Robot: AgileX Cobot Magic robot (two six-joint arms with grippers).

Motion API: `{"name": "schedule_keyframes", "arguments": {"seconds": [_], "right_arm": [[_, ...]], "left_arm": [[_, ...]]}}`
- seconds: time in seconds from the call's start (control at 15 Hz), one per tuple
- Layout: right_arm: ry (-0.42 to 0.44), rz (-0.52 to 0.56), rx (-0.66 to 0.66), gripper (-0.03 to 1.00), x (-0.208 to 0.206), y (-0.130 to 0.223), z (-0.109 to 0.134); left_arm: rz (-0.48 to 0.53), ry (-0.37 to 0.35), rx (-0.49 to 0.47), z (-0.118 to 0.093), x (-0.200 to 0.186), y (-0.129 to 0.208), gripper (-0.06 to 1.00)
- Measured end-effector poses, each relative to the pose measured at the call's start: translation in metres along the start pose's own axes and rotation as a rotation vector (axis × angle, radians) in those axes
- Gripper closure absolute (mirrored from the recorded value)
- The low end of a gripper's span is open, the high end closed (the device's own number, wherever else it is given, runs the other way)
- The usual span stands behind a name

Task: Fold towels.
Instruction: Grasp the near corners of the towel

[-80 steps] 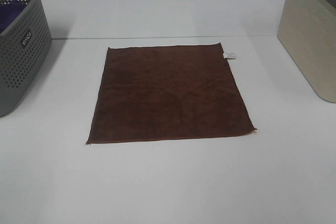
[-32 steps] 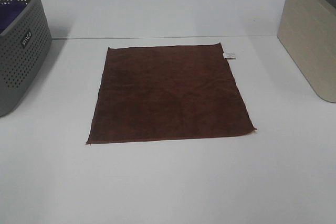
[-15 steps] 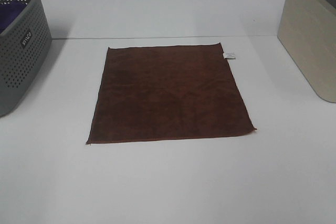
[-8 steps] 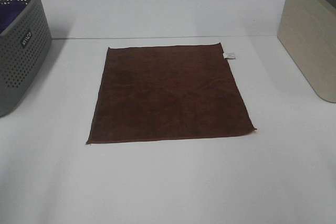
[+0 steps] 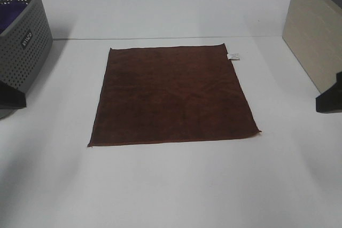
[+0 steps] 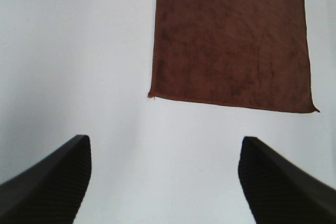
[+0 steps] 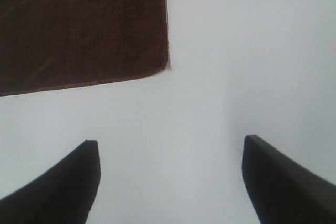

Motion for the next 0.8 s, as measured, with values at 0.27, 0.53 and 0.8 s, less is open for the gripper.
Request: {"name": "schedule_keyframes", "arguments": {"seconds": [0.27, 0.53, 0.8], "right_arm": [[-0.002, 0.122, 0.025, 0.25, 0.046, -0.038, -0.002], [-0.080, 0.276, 0.024, 0.25, 0.097, -0.059, 0.005], [-0.204, 0.390, 0.077, 0.25, 0.134, -0.065, 0.000]], "left_arm": [[0.112, 0.062, -0.104, 0.007, 0.049, 0.005, 0.21], [0.156, 0.112, -0.125, 0.007, 0.081, -0.006, 0.21], [0.238, 0.113, -0.156, 0.018, 0.121, -0.013, 0.21]]}}
Point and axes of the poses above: a point on each arm's last joint axis where the gripper is mounted, x pointing out along that axis toward the gripper, z along the wrist's bending axis when the last joint is at zero, y = z × x, the point moved 7 cm from there along x, pointing out along that axis toward the gripper, and after that the axes turned 2 degrees about x, right-handed, at the moved point
